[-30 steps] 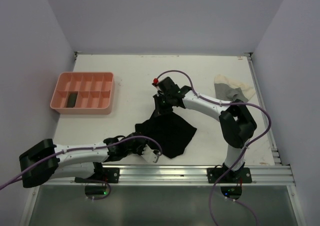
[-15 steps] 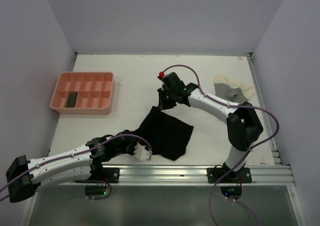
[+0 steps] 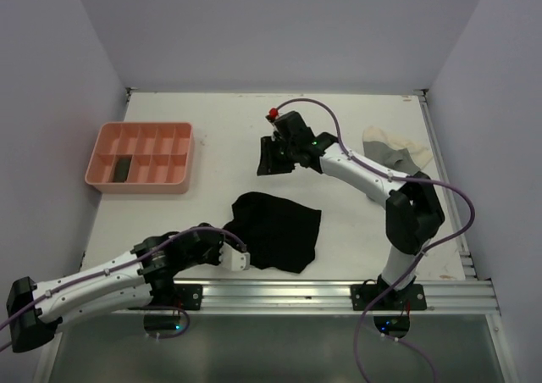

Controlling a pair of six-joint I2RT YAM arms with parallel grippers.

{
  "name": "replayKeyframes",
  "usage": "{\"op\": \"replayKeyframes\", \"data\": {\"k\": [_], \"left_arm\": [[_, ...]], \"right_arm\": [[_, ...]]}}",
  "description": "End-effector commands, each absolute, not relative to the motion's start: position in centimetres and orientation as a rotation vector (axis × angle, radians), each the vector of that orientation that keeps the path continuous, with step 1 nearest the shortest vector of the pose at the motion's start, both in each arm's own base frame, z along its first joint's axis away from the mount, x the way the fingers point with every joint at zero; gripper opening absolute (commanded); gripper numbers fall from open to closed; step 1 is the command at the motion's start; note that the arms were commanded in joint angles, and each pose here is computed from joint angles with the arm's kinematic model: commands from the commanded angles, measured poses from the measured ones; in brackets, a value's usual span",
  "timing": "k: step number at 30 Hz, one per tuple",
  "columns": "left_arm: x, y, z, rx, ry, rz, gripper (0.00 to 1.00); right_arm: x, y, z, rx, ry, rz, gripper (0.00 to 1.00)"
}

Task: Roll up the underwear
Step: Flatten the underwear

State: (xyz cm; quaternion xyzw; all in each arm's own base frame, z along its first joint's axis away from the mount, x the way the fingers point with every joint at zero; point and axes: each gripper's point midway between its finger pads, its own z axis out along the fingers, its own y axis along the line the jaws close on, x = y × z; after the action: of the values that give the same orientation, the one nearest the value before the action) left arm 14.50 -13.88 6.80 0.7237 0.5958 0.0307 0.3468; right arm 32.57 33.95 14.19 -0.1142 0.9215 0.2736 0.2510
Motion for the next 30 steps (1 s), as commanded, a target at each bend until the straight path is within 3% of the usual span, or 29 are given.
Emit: {"op": "replayKeyframes", "data": {"k": [1, 2, 8, 14, 19, 21, 30], "left_arm": [[15.8, -13.4, 7.4, 1.712, 1.663, 0.127, 0.0], [16.2, -13.0, 7.5, 1.67, 1.696, 0.137, 0.0], [18.9, -11.5, 8.8, 1.46, 1.848, 0.139, 0.33], [22.3, -11.6, 11.2, 1.343, 2.028, -0.08, 0.55], [27.4, -11.0, 14.8, 1.242, 2.155, -0.348, 0.59], [29.2, -11.4, 17.4, 1.236, 2.099, -0.479, 0.61], [27.3, -15.2, 13.4, 1.29, 2.126, -0.996, 0.62]], "right_arm": [[33.4, 32.7, 16.9, -0.286, 2.435, 0.725, 0.41], [33.4, 31.3, 18.0, -0.263, 2.419, 0.712, 0.39], [29.1, 25.2, 14.6, -0.284, 2.546, 0.575, 0.26], [27.1, 20.3, 10.1, -0.162, 2.672, 0.453, 0.38], [26.5, 18.5, 9.1, -0.028, 2.687, 0.505, 0.44], [26.2, 18.2, 8.5, 0.005, 2.689, 0.531, 0.47], [25.8, 19.0, 6.5, 0.084, 2.659, 0.737, 0.49]]}}
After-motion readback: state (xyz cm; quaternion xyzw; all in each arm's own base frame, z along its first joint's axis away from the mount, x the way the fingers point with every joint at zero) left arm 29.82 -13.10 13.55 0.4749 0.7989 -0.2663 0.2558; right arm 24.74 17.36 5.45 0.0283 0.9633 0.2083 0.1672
